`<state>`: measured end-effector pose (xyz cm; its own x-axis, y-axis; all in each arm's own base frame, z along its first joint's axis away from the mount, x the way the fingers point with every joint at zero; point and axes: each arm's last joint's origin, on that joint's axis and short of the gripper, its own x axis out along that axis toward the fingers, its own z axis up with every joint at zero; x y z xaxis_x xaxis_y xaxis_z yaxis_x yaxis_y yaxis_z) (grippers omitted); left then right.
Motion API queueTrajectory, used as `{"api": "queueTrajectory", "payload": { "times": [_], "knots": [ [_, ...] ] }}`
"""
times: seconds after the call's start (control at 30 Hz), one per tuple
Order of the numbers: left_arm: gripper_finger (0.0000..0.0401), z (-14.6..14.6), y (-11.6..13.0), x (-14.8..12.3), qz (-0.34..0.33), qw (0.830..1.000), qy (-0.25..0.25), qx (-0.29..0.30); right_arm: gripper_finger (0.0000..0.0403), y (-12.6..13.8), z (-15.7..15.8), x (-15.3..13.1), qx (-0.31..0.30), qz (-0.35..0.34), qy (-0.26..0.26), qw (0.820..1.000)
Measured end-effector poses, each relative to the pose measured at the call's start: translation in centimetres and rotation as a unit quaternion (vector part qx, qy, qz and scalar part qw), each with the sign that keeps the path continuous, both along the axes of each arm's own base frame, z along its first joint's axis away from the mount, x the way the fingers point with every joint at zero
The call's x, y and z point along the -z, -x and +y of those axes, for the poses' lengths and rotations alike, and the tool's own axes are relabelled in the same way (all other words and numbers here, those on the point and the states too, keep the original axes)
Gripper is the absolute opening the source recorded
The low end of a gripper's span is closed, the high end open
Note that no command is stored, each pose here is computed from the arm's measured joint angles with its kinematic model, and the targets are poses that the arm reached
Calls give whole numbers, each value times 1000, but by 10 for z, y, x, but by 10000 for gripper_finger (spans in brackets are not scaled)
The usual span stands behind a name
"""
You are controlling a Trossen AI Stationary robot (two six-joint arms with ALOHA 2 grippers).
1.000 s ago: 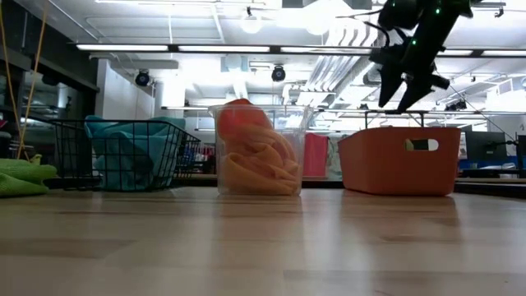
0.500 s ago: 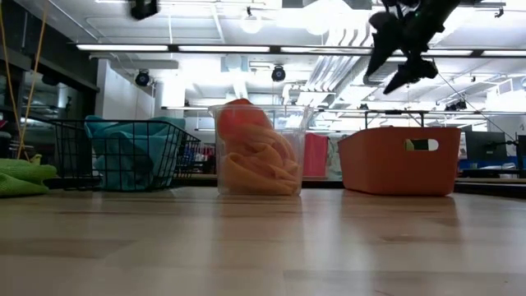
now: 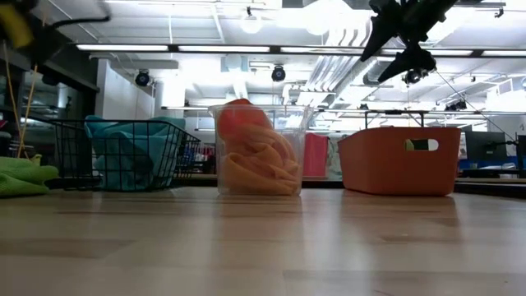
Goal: Sort microfiber towel by color & place in baskets
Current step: Put the green towel into the orange bin
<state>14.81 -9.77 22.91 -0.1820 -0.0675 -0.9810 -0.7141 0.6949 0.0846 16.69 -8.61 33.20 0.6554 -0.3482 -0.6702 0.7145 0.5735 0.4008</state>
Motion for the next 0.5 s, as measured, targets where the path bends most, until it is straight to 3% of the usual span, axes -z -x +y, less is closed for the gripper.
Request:
{"api": "queueTrajectory", "payload": {
  "times": [0.13, 0.5],
  "knots": [
    [192, -4, 12, 18, 37, 999, -16, -22, 309, 0, 0, 0, 0, 0, 0, 1000],
    [192, 0, 21, 55, 36, 998, -9, -54, 309, 0, 0, 0, 1, 0, 0, 1000]
  ]
}}
